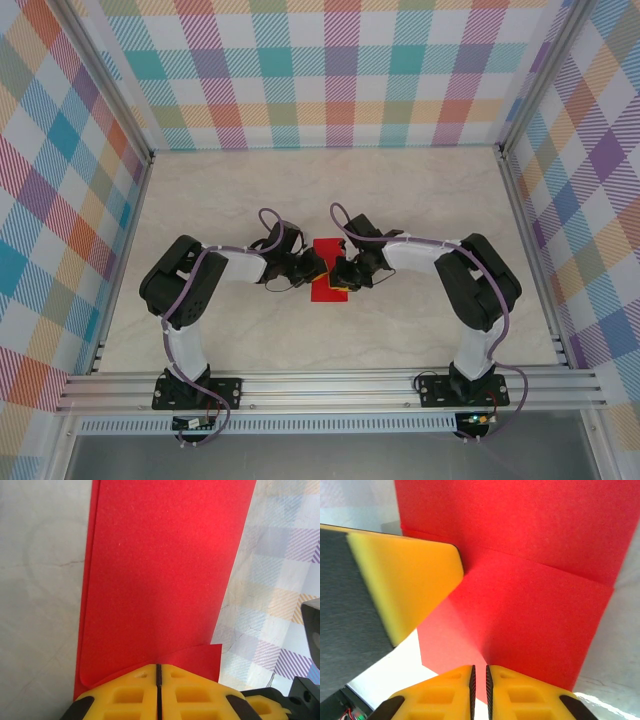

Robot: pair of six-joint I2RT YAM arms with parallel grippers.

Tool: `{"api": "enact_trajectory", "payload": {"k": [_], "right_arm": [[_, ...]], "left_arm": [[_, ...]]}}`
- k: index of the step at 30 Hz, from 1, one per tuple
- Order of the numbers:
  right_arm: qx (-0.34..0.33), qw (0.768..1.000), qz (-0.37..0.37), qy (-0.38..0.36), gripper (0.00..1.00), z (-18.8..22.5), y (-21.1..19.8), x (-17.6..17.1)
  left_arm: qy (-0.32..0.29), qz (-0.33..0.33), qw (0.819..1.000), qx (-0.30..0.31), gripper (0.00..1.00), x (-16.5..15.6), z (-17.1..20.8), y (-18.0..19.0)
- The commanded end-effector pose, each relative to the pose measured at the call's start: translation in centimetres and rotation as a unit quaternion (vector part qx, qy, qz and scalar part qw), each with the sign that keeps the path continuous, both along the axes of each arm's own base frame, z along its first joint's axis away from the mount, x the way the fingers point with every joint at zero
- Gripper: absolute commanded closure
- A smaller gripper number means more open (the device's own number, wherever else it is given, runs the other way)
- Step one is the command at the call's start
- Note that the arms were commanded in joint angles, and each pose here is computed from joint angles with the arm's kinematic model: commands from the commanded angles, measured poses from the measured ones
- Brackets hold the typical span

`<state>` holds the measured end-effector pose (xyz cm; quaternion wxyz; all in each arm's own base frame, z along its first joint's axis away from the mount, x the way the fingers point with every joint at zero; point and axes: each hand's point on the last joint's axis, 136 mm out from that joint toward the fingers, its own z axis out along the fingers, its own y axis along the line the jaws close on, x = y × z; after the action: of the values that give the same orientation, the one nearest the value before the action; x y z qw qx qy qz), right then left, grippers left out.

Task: Fold a paper plane with a square sheet of paper (pick it up from the middle)
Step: Fold the triangle a second time at the center of the table.

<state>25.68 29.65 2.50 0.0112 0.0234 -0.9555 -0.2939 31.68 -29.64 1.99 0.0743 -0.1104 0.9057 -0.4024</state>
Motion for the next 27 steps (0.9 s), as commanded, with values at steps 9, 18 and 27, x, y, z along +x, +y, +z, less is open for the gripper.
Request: {"api": "enact_trajectory", "payload": {"k": [9,18,27], "right_arm": [[-0.006,1.000,0.010,-0.006,0.83,0.3,-0.2,-0.2],[0.038,0.999,0.023,-0.017,0.82,2.9,1.1,-0.3],[0.043,0.999,0.029,-0.017,0.81,3.1,1.8,0.1]], "left_arm": [[0.038,-0.010,0.998,0.040,0.92,-2.2,-2.8,0.9],[0.036,-0.010,0.998,0.040,0.92,-2.2,-2.7,0.9],[0.038,-0.010,0.998,0.042,0.92,-2.2,-2.9,0.9]]}}
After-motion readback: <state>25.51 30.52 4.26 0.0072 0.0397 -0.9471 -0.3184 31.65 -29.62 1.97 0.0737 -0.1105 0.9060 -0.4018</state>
